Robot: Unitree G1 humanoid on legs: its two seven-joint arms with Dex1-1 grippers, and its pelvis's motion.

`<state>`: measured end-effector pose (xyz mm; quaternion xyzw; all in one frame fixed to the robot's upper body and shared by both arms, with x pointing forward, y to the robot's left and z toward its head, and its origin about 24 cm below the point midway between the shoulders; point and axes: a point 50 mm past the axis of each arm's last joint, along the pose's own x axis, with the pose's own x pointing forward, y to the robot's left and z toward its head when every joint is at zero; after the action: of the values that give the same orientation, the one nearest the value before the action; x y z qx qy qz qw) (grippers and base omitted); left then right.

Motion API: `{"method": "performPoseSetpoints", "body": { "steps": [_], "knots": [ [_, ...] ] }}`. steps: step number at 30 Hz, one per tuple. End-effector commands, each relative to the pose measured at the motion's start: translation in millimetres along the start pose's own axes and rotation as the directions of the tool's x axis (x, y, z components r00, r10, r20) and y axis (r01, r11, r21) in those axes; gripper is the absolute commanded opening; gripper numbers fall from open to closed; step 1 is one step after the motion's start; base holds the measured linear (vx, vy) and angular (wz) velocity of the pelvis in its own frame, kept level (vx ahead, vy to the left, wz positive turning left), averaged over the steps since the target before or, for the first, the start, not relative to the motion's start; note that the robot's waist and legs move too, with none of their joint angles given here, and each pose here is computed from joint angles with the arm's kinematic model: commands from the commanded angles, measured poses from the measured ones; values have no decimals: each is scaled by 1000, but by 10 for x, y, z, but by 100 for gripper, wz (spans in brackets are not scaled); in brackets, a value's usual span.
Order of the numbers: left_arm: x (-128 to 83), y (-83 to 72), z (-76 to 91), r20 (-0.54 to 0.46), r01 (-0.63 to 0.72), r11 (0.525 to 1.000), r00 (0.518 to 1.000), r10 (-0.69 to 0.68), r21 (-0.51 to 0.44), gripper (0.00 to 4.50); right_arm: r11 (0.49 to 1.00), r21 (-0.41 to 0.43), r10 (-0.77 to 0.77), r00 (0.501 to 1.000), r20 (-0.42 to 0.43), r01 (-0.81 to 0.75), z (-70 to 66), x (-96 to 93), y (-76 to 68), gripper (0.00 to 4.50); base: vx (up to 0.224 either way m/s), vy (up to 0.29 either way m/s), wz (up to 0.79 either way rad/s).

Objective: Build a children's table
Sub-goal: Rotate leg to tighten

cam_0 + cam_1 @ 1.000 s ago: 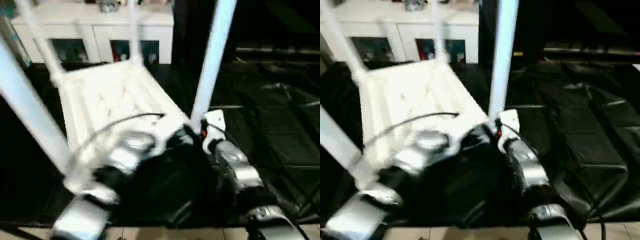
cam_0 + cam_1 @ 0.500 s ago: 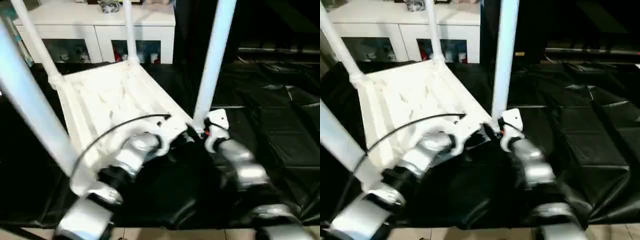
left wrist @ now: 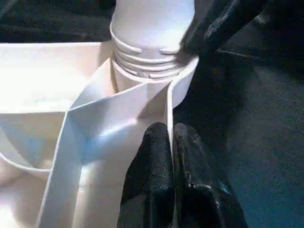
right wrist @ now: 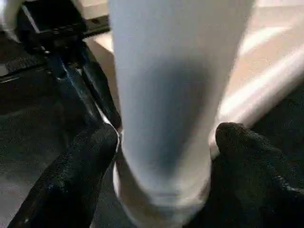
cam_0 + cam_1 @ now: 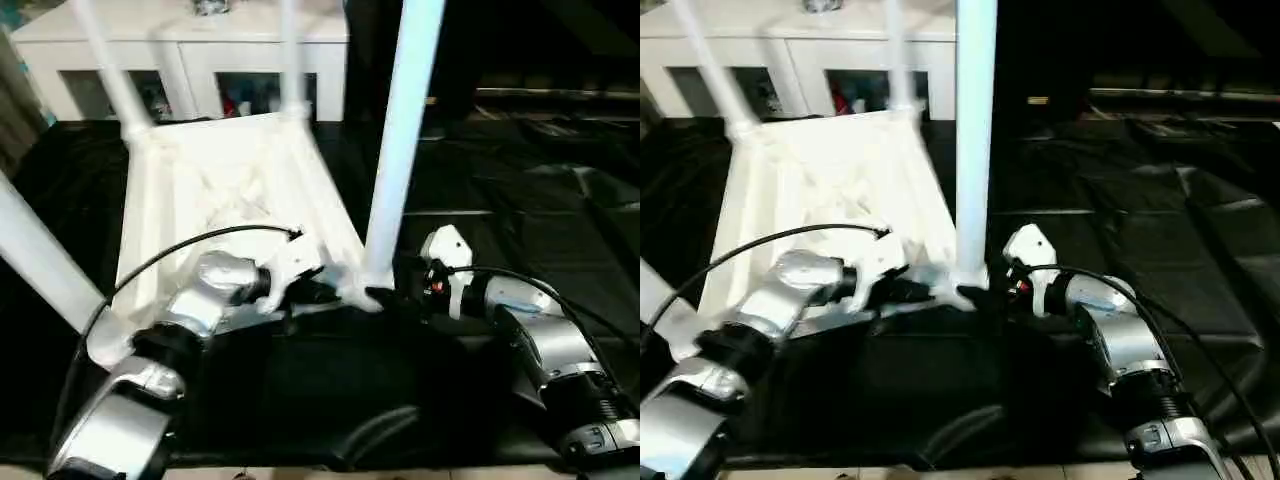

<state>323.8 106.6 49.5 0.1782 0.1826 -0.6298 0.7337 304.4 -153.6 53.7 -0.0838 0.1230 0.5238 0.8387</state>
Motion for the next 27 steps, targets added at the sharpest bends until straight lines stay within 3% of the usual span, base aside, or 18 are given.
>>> {"method": "performPoseSetpoints", "body": {
  "steps": [1, 6, 12, 27],
  "knots": [
    [6, -27, 2, 21, 26, 1000, 999, -26, 6, 0, 998, 8, 54, 998, 24, -54, 30, 25, 56, 359, 0, 0, 0],
    [6, -23, -3, 20, 22, 1000, 1000, -22, 6, 0, 997, 16, 73, 997, 8, -73, -5, 49, 71, 329, 0, 0, 0],
    [-8, -19, -10, 18, 13, 1000, 1000, -13, 3, 0, 997, 14, 75, 997, -10, -75, -28, 64, 58, 262, 0, 0, 0],
    [8, -32, -32, 14, 4, 1000, 1000, -4, 0, 0, 997, 20, 79, 996, -31, -78, -130, 81, 108, 207, 0, 0, 0]
  ]
}}
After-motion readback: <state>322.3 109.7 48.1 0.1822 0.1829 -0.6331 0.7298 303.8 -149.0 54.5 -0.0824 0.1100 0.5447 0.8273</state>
